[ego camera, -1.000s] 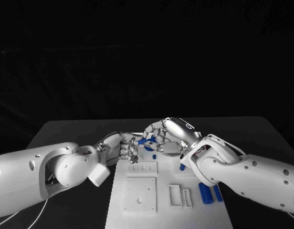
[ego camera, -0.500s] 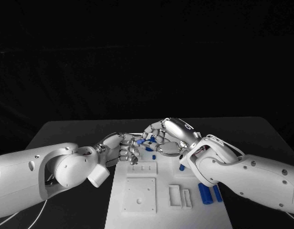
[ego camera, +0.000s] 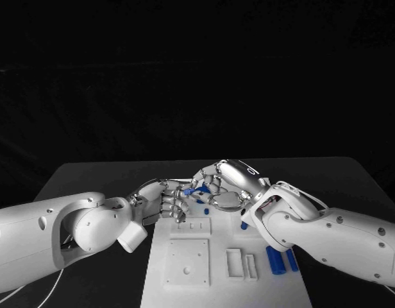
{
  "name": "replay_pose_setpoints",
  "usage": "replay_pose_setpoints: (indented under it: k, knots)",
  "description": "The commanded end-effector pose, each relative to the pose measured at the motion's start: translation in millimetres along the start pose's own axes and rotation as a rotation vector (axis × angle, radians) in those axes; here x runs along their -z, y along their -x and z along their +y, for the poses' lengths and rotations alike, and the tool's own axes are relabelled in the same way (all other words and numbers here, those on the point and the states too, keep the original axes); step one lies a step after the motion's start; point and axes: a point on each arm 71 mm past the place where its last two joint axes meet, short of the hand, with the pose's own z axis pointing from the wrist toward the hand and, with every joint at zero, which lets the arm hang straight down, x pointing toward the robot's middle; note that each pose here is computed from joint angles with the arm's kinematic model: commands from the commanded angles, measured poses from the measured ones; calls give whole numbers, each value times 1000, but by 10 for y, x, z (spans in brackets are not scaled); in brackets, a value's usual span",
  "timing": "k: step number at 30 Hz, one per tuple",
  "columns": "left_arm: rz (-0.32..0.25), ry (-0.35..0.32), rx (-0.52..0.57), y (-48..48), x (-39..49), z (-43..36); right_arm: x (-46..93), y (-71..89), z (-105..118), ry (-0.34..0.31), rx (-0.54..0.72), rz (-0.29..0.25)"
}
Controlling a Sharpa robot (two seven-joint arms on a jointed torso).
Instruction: Assemble the parts on the task board
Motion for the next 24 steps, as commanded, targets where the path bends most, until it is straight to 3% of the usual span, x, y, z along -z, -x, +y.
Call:
replay_pose_setpoints:
  k: [1,16,24]
  knots:
    - [40,19,-11,-90,-28,24,-23,-12,42,13,-12,17]
    - [-28,18,-12,-13,-20,21,0,-5,-16,-70,-129,24]
    - [-30,19,-14,-4,-27,20,12,-10,-61,-114,-176,37]
